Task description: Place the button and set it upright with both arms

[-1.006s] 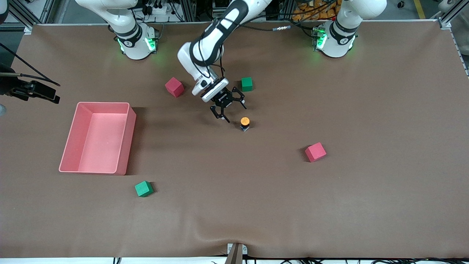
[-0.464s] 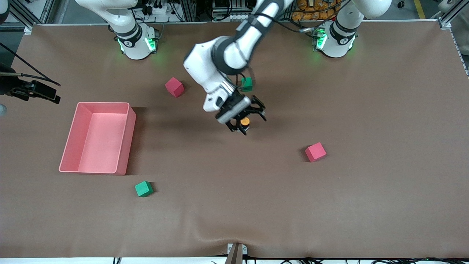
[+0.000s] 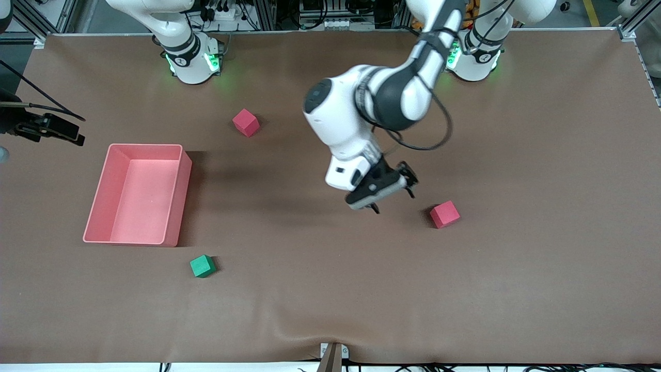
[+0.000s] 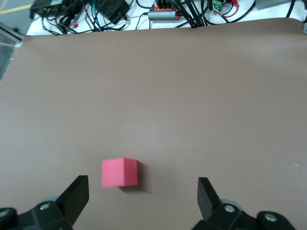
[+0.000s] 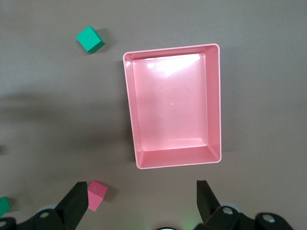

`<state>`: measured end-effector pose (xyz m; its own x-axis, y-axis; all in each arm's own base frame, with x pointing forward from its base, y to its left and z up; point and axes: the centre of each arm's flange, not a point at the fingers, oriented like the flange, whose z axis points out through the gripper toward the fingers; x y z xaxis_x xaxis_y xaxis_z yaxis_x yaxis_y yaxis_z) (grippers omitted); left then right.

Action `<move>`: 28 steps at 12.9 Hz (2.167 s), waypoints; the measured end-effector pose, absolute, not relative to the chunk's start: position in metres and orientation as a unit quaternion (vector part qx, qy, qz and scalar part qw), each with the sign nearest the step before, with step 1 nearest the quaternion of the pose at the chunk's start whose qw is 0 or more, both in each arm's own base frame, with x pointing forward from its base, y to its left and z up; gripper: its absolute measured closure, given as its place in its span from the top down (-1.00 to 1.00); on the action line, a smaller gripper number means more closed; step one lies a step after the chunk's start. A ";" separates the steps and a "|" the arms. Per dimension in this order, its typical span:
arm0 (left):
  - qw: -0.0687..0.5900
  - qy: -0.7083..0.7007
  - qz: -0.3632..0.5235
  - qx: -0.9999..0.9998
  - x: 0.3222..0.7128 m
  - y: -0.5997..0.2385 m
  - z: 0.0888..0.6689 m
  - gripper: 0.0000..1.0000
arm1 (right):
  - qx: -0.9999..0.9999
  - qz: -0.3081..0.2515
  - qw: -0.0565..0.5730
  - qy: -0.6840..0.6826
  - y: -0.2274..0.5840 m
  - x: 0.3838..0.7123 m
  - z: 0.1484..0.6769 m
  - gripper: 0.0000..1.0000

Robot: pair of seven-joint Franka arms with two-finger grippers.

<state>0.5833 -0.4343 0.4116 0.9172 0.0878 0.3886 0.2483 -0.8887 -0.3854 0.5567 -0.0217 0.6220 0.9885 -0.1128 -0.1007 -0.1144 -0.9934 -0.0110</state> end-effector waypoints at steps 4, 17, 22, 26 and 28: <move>0.154 -0.053 -0.127 -0.978 0.647 -0.334 0.444 1.00 | -0.997 0.049 0.009 0.059 -0.024 0.544 0.638 1.00; -0.053 -0.096 -0.030 -0.994 0.684 -0.198 0.495 1.00 | -0.996 0.055 0.009 0.070 -0.036 0.541 0.639 1.00; -0.021 -0.092 0.013 -0.995 0.645 -0.174 0.550 1.00 | -0.996 0.054 0.009 0.070 -0.036 0.541 0.639 1.00; -0.006 -0.066 0.035 -0.997 0.604 -0.117 0.610 1.00 | -0.996 0.054 0.009 0.070 -0.036 0.541 0.639 1.00; -0.018 -0.071 0.044 -0.996 0.584 -0.100 0.633 1.00 | -0.996 0.054 0.009 0.071 -0.036 0.541 0.639 1.00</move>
<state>0.5842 -0.1000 0.6328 0.9861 0.1399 -0.0900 0.1430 -0.9893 0.0290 0.5413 -0.0362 0.6392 0.9842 -0.1396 -0.1091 -0.1416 -0.9899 -0.0109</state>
